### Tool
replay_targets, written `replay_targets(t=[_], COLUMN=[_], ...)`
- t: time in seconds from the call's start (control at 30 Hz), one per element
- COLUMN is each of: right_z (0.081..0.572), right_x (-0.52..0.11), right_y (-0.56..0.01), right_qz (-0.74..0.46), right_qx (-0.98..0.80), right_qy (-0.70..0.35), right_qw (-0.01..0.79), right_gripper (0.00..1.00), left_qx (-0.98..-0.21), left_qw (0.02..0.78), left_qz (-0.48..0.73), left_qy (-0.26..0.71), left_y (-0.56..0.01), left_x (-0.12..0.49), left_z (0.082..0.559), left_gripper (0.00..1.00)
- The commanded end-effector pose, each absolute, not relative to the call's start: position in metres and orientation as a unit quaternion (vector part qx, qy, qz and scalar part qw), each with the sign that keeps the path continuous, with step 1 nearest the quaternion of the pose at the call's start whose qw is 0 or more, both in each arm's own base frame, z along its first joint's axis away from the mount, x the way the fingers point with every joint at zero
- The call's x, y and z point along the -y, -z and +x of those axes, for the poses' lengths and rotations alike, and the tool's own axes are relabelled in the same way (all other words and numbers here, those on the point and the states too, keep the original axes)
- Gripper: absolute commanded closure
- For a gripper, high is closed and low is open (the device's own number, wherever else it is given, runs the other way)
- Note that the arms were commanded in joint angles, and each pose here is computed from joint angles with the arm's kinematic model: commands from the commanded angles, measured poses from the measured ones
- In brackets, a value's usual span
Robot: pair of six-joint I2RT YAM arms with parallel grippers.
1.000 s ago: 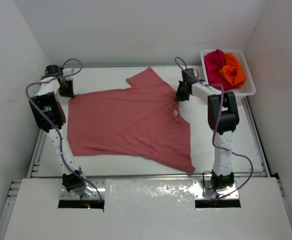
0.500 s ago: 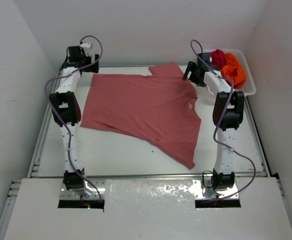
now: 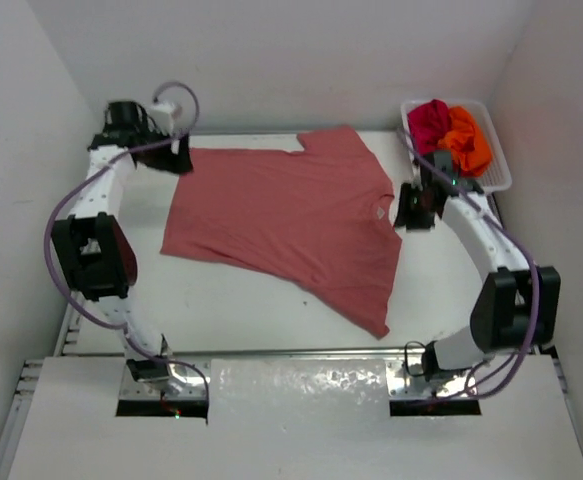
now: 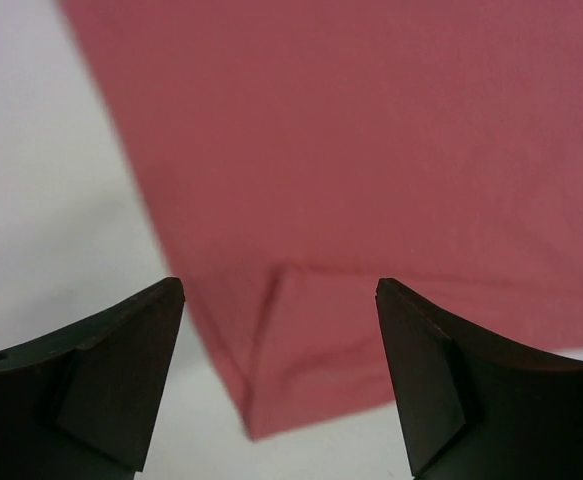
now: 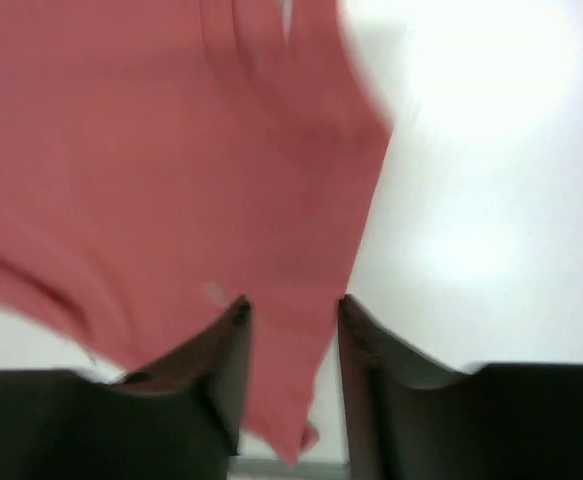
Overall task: Fold and stack the t-shirts
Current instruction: Flatten out the tshirt, then grap the side of the flattened tshirt closest away from the robot with both arms
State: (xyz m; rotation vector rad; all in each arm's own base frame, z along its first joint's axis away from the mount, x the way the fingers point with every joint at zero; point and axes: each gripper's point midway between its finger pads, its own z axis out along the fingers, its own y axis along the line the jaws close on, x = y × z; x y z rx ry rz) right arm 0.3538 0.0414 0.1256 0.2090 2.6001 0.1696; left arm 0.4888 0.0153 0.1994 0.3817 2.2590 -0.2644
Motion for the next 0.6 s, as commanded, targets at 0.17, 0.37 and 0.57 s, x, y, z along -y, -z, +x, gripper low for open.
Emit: replay_targets(t=[0.17,0.37,0.57], right_z=[0.222,0.178,0.163], right_x=[-0.076,-0.078,-0.078], right_y=[-0.055,-0.031,-0.018], right_qz=[0.053,0.066,0.069], right_qx=[-0.986,-0.987,-0.987], right_qy=[-0.12,-0.131,-0.136], right_qw=[0.107,0.061,0.053], right_gripper=[0.4,0.4,0.4], left_qx=[-0.944,-0.951,-0.949], left_qw=[0.259,0.234,0.246], left_qz=[0.164,0.155,0.146], left_qy=[0.121,0.128,0.133], left_y=[-0.082,-0.055,-0.045], left_x=[0.008,0.016,0.022], left_z=[0.44,0.436,0.444], left_gripper=[0.19,0.22,0.28])
